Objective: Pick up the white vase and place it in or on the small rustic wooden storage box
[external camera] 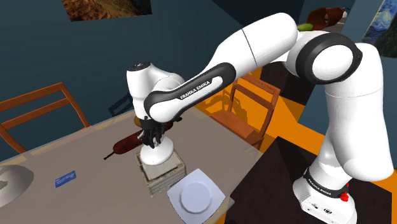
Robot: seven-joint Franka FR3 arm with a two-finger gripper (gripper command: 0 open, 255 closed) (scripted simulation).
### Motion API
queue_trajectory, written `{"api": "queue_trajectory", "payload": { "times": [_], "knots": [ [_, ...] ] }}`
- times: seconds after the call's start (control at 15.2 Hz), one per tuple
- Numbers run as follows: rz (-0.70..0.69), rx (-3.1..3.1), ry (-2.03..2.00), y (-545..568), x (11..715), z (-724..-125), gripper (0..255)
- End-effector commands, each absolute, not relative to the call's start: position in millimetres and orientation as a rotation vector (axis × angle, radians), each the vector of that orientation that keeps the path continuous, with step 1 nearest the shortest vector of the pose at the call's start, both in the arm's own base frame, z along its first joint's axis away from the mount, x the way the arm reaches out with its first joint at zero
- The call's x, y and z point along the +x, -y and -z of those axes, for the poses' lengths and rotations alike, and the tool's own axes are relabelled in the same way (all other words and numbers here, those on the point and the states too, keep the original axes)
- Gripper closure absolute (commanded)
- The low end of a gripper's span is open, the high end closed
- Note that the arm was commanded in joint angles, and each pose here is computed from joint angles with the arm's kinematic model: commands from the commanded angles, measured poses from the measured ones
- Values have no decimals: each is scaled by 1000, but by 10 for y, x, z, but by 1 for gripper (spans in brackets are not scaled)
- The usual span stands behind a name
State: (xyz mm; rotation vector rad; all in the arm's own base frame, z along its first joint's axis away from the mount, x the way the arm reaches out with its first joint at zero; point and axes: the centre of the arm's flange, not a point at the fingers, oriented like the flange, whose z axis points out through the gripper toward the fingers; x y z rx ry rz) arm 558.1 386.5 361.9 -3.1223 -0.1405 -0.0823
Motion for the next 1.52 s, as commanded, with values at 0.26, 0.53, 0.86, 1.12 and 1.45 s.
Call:
{"api": "queue_trajectory", "payload": {
  "times": [0.26, 0.53, 0.86, 1.12, 1.45],
  "knots": [
    [83, -3122, 141, -3862, 5580, -3307, 255],
    [83, -3122, 141, -3862, 5580, -3166, 255],
    [83, -3122, 141, -3862, 5580, -3166, 255],
    [83, -3122, 141, -3863, 5580, -3163, 0],
    [83, -3122, 141, -3857, 5566, -3429, 0]
  ]
}}
